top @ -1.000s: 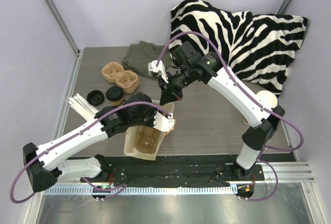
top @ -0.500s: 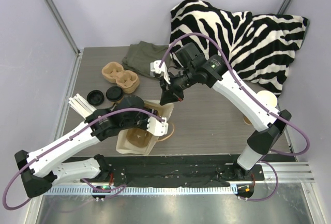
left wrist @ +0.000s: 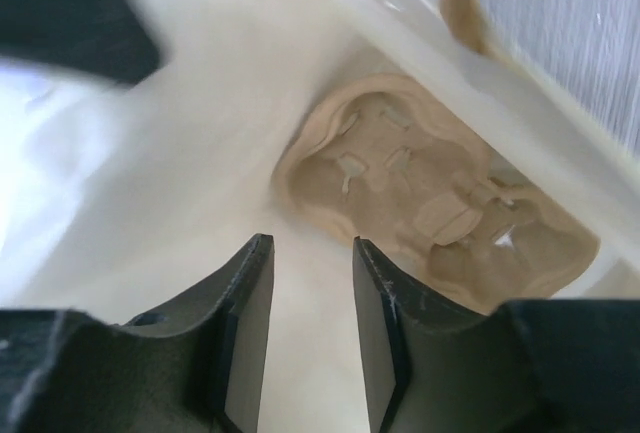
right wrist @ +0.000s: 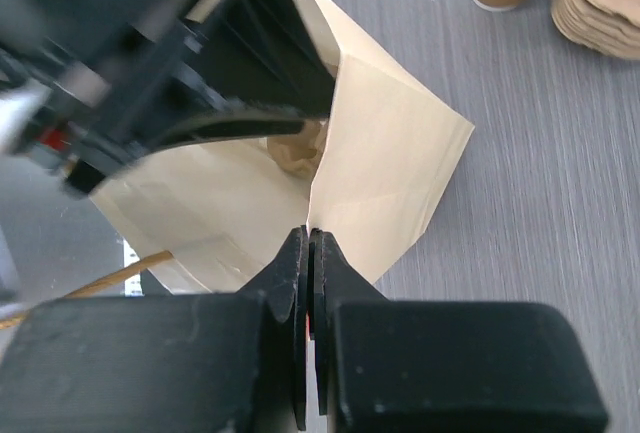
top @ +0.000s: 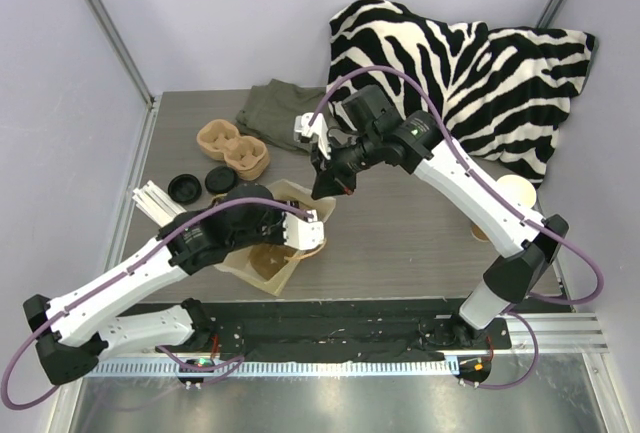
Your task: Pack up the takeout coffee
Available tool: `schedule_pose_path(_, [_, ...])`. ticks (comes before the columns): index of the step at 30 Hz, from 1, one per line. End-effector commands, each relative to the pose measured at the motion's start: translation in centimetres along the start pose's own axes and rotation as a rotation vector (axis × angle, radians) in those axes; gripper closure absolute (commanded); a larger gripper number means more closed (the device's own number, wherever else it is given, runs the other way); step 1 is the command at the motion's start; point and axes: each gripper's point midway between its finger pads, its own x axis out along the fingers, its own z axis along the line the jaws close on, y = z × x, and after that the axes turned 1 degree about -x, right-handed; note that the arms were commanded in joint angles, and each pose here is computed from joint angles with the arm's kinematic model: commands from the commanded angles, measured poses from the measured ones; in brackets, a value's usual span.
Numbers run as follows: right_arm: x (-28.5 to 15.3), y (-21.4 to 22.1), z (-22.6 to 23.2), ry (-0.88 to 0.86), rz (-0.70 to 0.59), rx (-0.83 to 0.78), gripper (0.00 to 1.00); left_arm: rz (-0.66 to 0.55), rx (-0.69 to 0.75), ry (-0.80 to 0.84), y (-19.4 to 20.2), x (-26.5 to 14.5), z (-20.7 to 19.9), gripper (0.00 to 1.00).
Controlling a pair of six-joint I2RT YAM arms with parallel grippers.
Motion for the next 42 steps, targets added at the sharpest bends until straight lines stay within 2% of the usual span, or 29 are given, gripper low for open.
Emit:
schedule_pose_path(1, [-1.9,-2.0,-0.8,0.131,-0.093,0.066,0.99,-0.105,-0.198,-0.165,-1.8,-1.5,2.7,0.58])
schedule_pose_path(4, [-2.3,-2.4,-0.9,0.168,-0.142,0.098,0.99,-0.110,-0.309,-0.240,-1.8,-1.3,3.7,0.60])
schedule_pose_path(7, [-2.2,-1.7,-0.9,0.192,-0.161,0.151,0.99,-0.152,-0.382,-0.236,-2.6,-0.9,3.7,0.64])
schedule_pose_path(10, [-2.5,-1.8,-0.8,0.213,-0.200,0.202,0.99,-0.226,-0.425,-0.237,-3.7,-0.8,3.7,0.66])
schedule_pose_path(19, [-2.7,-1.3,0.2,0.214,-0.254,0.311,0.99,-0.330,-0.551,-0.258,-4.2,2.5,2.7,0.67])
schedule_pose_path(24, [-2.7,-0.6,0.2,0.238,-0.249,0.375,0.99,-0.300,-0.615,-0.286,-3.8,4.3,2.9,0.69])
schedule_pose_path(29, [-3.1,-0.3,0.3,0.262,-0.258,0.421,0.99,-0.283,-0.620,-0.279,-3.3,5.9,2.3,0.70])
schedule_pose_path(32, [-3.0,0.0,0.5,0.259,-0.253,0.437,0.99,-0.246,-0.616,-0.285,-2.3,7.0,1.7,0.73])
schedule_pose_path(38, [-2.8,0.8,0.8,0.245,-0.237,0.455,0.99,-0.254,-0.596,-0.238,-1.4,8.6,0.4,0.79])
schedule_pose_path(42, [-2.8,1.1,0.7,0.245,-0.231,0.472,0.99,-0.199,-0.621,-0.188,0.1,10.0,-0.4,0.85])
